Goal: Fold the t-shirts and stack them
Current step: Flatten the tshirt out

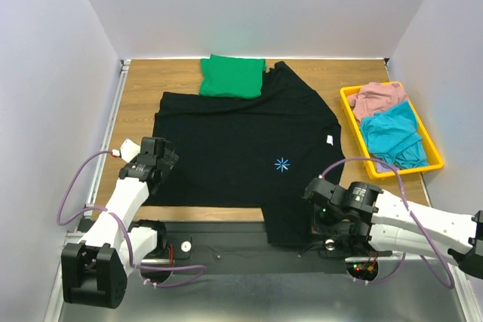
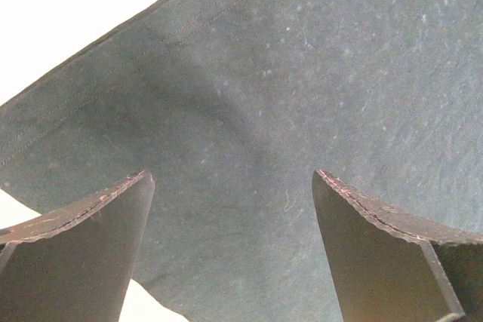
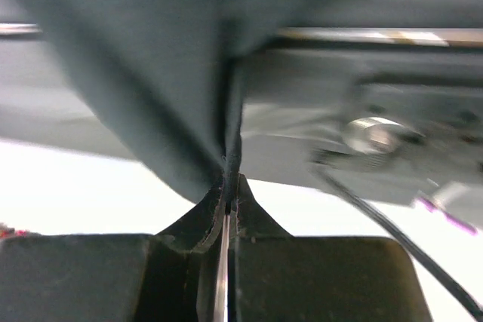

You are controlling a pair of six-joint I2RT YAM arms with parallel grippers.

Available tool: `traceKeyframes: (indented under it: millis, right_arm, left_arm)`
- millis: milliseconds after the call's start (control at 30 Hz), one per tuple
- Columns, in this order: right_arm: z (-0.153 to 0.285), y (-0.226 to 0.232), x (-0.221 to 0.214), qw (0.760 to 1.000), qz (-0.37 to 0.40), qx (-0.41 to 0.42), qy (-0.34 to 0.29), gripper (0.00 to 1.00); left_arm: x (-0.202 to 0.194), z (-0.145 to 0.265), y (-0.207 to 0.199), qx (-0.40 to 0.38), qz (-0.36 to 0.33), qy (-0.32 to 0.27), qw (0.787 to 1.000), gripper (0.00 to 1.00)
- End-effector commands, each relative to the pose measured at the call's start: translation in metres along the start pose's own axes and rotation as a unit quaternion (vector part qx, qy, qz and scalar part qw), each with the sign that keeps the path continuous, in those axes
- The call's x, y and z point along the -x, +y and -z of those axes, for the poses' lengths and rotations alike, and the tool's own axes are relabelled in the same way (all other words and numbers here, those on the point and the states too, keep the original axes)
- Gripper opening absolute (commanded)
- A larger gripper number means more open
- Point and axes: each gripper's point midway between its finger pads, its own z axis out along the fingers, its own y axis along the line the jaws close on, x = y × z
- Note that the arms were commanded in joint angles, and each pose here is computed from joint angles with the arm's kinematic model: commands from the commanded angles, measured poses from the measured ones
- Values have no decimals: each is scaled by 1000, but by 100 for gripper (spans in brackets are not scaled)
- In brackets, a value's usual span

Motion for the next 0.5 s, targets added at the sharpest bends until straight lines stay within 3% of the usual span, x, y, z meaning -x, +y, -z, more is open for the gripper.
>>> traceKeyframes:
  millis: [0, 100, 300, 467]
  right_arm:
    - [-2, -32, -17, 995, -60, -72, 34, 0]
    - [-6, -40, 2, 992, -49, -115, -11, 0]
    - [-35, 15, 51, 994, 13, -14, -111, 0]
    - [-43, 11, 69, 987, 35, -35, -151, 0]
  left_arm:
    - [2, -3, 6, 18, 3, -7, 1000, 98]
    - [1, -4, 10, 29, 8, -7, 1000, 98]
    - [-18, -7, 18, 46, 7, 35, 998, 98]
    - [-32, -2, 18, 50, 1, 79, 996, 98]
